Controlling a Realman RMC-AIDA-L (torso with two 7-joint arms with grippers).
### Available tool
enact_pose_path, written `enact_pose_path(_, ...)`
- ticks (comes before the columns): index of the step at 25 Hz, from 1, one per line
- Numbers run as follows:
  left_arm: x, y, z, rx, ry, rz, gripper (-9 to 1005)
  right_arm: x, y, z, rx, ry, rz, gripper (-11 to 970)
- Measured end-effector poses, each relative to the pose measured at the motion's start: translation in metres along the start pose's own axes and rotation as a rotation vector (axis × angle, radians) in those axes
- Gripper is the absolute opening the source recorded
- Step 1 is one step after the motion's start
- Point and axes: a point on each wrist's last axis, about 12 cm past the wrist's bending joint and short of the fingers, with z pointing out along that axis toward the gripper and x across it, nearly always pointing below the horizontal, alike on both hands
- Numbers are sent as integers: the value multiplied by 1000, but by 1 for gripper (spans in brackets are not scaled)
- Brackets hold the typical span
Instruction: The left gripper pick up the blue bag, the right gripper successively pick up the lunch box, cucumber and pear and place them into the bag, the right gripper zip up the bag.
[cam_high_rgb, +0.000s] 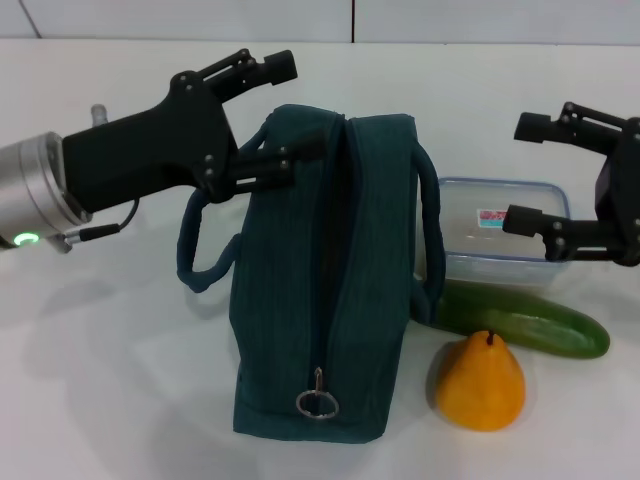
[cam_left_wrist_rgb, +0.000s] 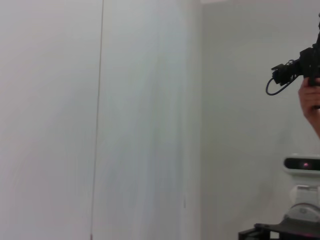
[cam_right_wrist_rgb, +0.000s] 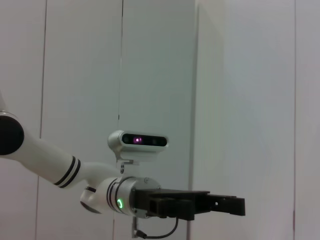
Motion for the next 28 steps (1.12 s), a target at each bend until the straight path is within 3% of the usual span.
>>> enact_pose_path(8, 5, -5, -4, -38, -13, 25, 885, 3, 4, -1, 32, -22, -26, 856)
enact_pose_path(18, -3, 3, -7, -25, 5, -11, 885, 2, 0, -1, 58, -27, -44, 856)
enact_pose_path(25, -36, 16, -8, 25, 155, -182, 884, -2, -4, -1, 62, -31, -57, 856)
enact_pose_path(28, -39, 16, -7, 29, 211, -251, 884, -2, -5, 0, 63, -29, -59, 856)
